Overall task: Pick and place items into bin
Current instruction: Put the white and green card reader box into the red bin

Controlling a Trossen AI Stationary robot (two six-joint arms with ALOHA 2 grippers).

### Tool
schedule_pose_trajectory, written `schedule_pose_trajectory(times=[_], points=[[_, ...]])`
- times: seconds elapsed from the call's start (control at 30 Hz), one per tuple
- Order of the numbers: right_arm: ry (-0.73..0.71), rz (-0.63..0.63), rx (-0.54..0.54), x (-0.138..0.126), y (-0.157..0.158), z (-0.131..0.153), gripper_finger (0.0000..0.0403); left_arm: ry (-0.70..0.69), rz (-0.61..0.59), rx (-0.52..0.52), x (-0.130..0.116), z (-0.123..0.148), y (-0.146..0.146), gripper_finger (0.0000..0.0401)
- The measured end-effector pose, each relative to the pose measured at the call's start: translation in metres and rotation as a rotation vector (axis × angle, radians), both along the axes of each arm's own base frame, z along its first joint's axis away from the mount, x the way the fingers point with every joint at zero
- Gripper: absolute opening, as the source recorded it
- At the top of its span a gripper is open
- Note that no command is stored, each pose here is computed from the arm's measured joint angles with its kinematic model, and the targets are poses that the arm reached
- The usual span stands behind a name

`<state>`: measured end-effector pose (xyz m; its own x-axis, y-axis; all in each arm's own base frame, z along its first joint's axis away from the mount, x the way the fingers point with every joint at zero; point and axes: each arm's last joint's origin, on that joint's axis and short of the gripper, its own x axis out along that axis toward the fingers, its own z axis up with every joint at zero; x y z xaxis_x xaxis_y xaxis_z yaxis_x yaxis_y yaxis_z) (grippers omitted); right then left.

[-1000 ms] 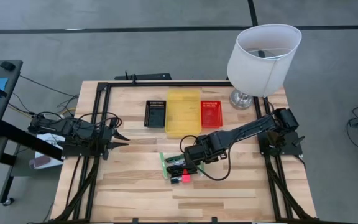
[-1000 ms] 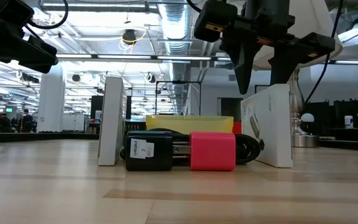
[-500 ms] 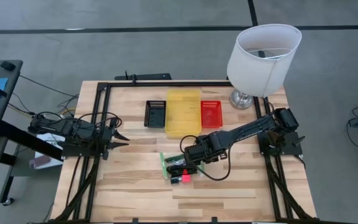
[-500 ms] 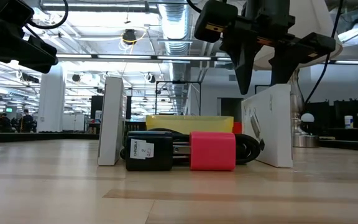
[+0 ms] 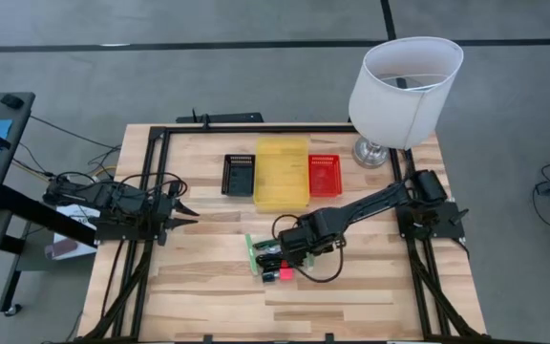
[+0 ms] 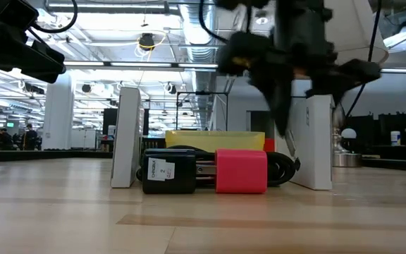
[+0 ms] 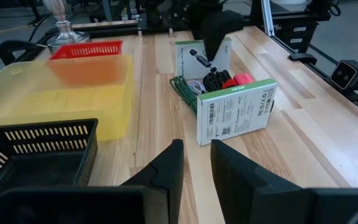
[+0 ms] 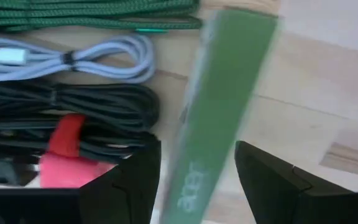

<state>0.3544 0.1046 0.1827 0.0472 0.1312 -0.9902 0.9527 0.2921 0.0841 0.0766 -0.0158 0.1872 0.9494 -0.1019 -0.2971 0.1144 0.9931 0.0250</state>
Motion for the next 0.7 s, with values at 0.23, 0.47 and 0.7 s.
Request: schedule_pose_trajectory(times=[0.23, 0.47, 0.7], points=[[-0.003, -0.004, 0.016, 0.0043, -0.0033, -0.0038, 0.0187, 0.002, 0.0, 0.0, -0.0002, -0.0003, 0.0, 0.0073], [0.0, -0.004, 0.016, 0.004, -0.0032, -0.0038, 0.0129, 0.001, 0.0, 0.0, -0.0002, -0.0002, 0.0, 0.0073], [0.0, -0.005, 0.016, 0.004, -0.0033, -0.0038, 0.007, 0.0, 0.0, 0.0, -0.0001, -0.0001, 0.0, 0.0073]])
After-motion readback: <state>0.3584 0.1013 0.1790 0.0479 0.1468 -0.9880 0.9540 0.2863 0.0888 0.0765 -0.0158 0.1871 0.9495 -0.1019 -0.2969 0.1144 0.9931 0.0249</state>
